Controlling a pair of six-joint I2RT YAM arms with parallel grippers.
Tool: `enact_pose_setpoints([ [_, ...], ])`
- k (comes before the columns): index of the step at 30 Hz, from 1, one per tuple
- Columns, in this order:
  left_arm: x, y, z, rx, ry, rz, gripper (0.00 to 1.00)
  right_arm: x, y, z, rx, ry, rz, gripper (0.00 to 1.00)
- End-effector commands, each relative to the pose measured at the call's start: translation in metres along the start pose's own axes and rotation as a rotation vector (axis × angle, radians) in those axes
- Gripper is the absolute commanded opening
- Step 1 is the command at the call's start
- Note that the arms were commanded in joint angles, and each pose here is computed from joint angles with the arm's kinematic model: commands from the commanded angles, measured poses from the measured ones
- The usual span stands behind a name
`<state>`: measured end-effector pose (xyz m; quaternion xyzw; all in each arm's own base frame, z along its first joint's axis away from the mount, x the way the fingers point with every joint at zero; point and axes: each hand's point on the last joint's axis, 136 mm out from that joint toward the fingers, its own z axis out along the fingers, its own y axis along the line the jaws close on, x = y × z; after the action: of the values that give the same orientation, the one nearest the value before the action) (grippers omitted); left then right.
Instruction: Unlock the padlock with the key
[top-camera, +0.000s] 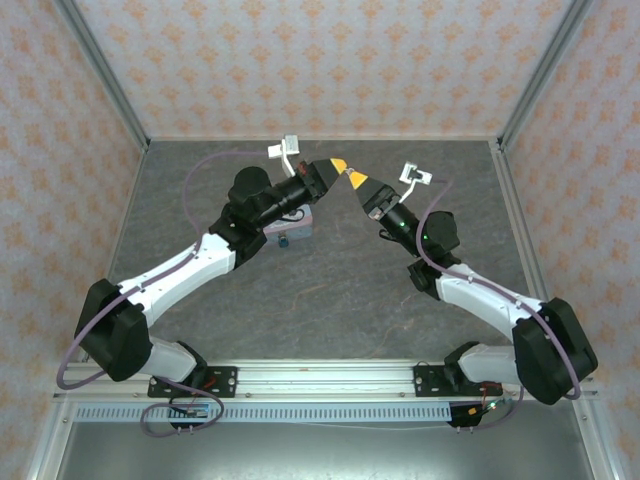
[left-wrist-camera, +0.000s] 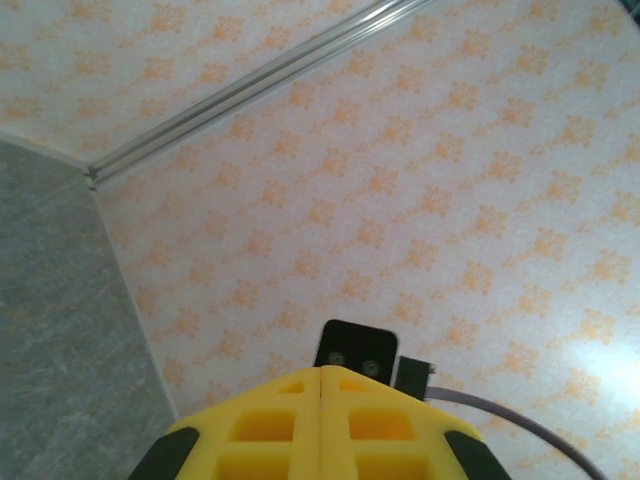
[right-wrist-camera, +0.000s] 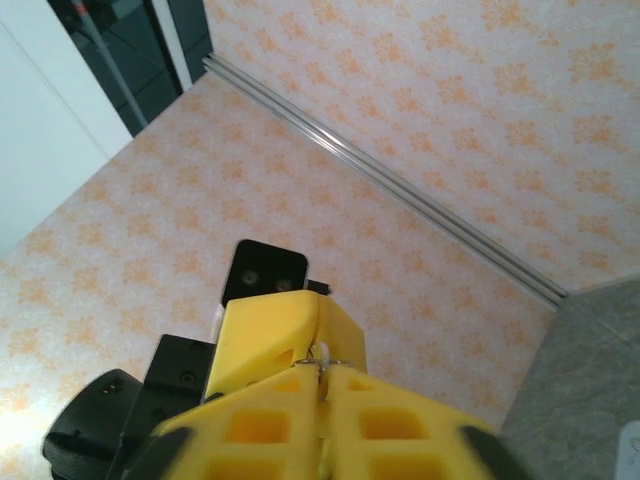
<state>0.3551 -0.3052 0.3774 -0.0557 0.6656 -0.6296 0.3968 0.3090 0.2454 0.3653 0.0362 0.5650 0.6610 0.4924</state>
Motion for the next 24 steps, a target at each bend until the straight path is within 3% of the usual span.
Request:
enact_pose_setpoints([
  [1, -0.003, -0.016, -0.009, -0.032, 0.008, 0.156, 0.00, 0.003, 0.011, -0.010, 0.021, 0.030, -0.072, 0.28],
  [4, 0.000, -0.014, -0.018, -0.082, 0.036, 0.288, 0.00, 0.007, 0.000, -0.020, 0.115, 0.100, -0.087, 0.39],
  [9, 0.008, -0.025, -0.022, -0.058, 0.104, 0.412, 0.00, -0.003, 0.014, -0.030, 0.041, 0.137, -0.097, 0.50],
  [16, 0.014, -0.044, -0.018, 0.005, 0.178, 0.451, 0.00, 0.014, 0.041, -0.023, -0.102, 0.322, -0.113, 0.51],
  [24, 0.020, -0.047, -0.018, 0.013, 0.221, 0.459, 0.00, 0.014, 0.057, -0.022, -0.149, 0.359, -0.122, 0.50],
])
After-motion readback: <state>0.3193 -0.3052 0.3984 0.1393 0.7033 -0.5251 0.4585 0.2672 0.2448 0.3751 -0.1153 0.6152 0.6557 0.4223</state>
